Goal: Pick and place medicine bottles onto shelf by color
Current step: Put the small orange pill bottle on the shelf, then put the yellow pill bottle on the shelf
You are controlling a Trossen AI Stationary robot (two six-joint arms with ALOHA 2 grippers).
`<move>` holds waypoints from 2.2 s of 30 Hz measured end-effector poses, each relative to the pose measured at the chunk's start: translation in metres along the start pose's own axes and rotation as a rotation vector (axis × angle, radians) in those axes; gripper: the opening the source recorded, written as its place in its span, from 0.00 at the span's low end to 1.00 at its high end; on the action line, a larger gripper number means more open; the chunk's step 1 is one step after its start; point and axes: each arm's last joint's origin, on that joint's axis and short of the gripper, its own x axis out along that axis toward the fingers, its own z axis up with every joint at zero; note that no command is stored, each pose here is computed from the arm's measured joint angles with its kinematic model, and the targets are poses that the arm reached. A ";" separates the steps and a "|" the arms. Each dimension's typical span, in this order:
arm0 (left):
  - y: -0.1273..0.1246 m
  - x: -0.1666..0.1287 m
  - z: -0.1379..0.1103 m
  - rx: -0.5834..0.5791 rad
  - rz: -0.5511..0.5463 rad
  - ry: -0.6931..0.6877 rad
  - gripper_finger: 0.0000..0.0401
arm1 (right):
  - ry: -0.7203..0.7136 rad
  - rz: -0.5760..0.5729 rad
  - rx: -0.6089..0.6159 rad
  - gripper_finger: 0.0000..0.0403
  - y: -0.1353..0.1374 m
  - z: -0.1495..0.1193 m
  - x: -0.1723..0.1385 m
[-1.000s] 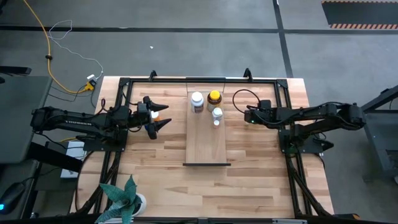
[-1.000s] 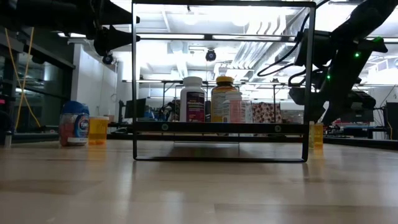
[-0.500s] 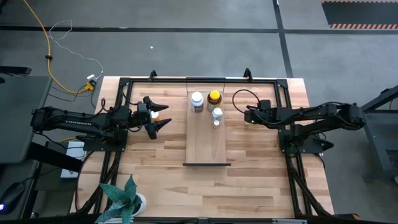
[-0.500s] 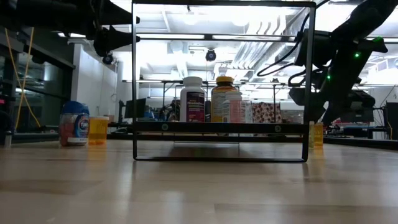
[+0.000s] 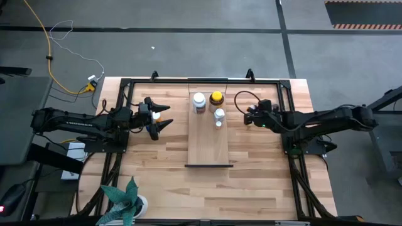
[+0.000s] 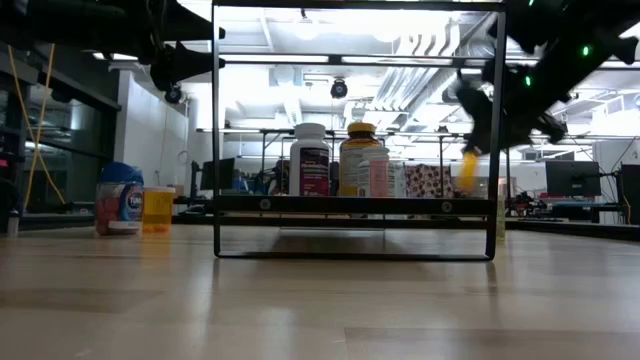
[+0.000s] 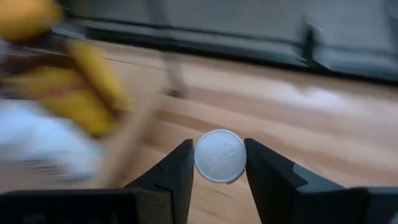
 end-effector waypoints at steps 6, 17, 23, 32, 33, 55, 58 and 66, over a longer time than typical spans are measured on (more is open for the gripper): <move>0.000 0.000 0.000 0.000 0.000 0.000 0.77 | -0.054 0.334 -0.090 0.32 0.032 0.005 -0.015; 0.000 0.000 0.000 -0.006 0.000 -0.001 0.77 | 0.205 0.530 -0.295 0.27 0.075 -0.003 -0.007; 0.000 0.000 0.000 -0.007 0.000 -0.001 0.77 | 0.268 0.510 -0.386 0.27 0.102 -0.006 0.002; 0.000 0.000 0.000 -0.007 0.000 0.000 0.77 | 0.343 0.445 -0.481 0.27 0.128 -0.009 0.016; 0.000 0.000 0.000 -0.007 0.000 0.000 0.77 | 0.348 0.441 -0.486 0.27 0.130 -0.009 0.017; 0.000 0.000 0.000 -0.007 0.000 0.001 0.77 | 0.284 0.380 -0.516 0.38 0.136 -0.006 0.020; 0.000 0.000 0.000 -0.007 0.000 0.001 0.77 | 0.281 0.379 -0.523 0.46 0.136 -0.006 0.020; 0.000 0.000 0.000 -0.006 0.000 0.003 0.77 | 0.284 0.443 -0.527 0.62 0.135 0.001 0.012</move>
